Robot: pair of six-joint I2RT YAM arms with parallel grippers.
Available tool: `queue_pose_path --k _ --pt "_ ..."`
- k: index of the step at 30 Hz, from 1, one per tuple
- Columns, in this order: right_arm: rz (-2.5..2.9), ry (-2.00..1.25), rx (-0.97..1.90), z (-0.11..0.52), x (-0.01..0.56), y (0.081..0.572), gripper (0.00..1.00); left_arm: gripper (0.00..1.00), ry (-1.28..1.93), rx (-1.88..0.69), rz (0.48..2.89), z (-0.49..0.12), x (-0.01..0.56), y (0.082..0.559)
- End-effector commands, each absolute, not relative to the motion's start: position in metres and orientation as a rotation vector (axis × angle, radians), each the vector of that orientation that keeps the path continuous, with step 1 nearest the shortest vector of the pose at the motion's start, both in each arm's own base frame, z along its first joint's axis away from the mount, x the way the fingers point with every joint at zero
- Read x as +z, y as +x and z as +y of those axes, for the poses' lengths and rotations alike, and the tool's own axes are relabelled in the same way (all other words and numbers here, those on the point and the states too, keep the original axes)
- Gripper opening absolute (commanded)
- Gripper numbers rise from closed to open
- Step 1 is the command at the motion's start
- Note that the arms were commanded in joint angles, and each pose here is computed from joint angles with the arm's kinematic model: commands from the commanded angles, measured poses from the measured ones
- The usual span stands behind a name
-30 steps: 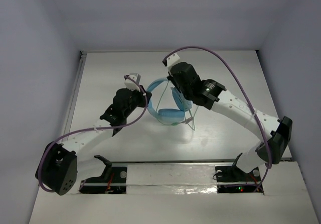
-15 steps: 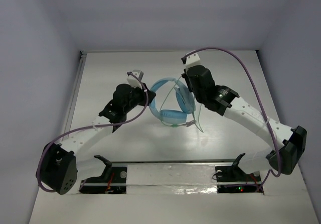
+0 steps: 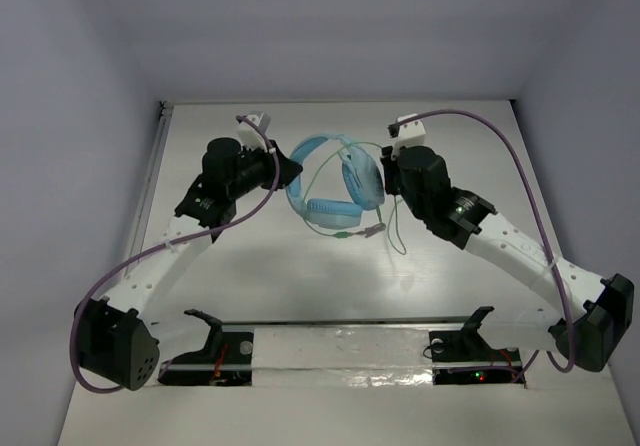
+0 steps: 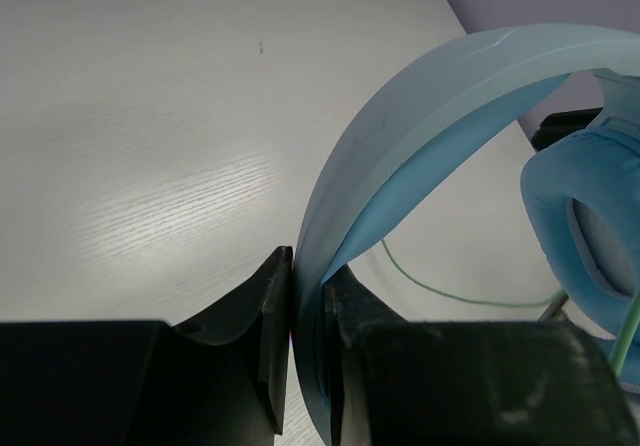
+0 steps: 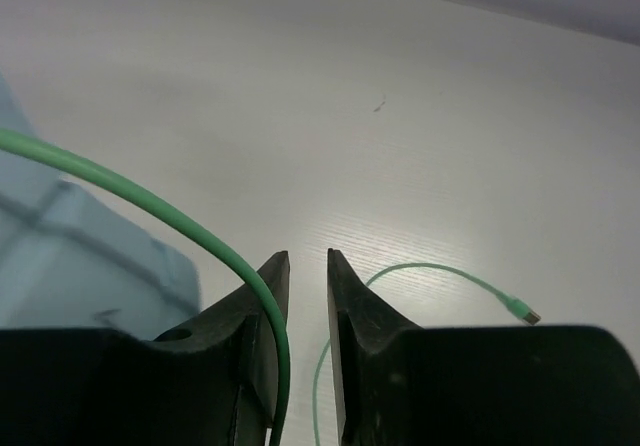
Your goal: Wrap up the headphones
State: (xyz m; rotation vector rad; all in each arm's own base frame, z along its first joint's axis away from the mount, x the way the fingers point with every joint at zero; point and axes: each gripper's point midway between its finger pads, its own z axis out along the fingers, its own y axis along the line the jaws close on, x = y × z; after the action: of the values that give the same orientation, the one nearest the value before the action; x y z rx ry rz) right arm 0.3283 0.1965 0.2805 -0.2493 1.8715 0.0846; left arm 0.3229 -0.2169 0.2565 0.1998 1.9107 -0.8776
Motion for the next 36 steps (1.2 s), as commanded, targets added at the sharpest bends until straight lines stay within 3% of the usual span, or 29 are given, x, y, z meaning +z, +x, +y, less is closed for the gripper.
queue_pose_path --k 1,9,14,20,36 --pt "1.79 -0.171 0.257 0.208 0.302 0.334 0.28 0.0 0.243 -1.015 1.771 -0.22 0.325 0.307" --pt "1.741 -0.19 0.371 0.218 0.308 0.34 0.29 0.0 0.273 -1.1 1.786 -0.215 0.337 0.3" --pt "1.671 -0.205 0.512 0.236 0.3 0.335 0.41 0.0 0.246 -1.164 1.796 -0.213 0.348 0.301" --pt "1.604 -0.194 0.61 0.246 0.284 0.343 0.46 0.0 0.217 -1.259 1.742 -0.206 0.376 0.3" --pt "1.59 -0.287 0.73 0.281 0.202 0.364 0.52 0.0 0.197 -1.383 1.649 -0.197 0.429 0.293"
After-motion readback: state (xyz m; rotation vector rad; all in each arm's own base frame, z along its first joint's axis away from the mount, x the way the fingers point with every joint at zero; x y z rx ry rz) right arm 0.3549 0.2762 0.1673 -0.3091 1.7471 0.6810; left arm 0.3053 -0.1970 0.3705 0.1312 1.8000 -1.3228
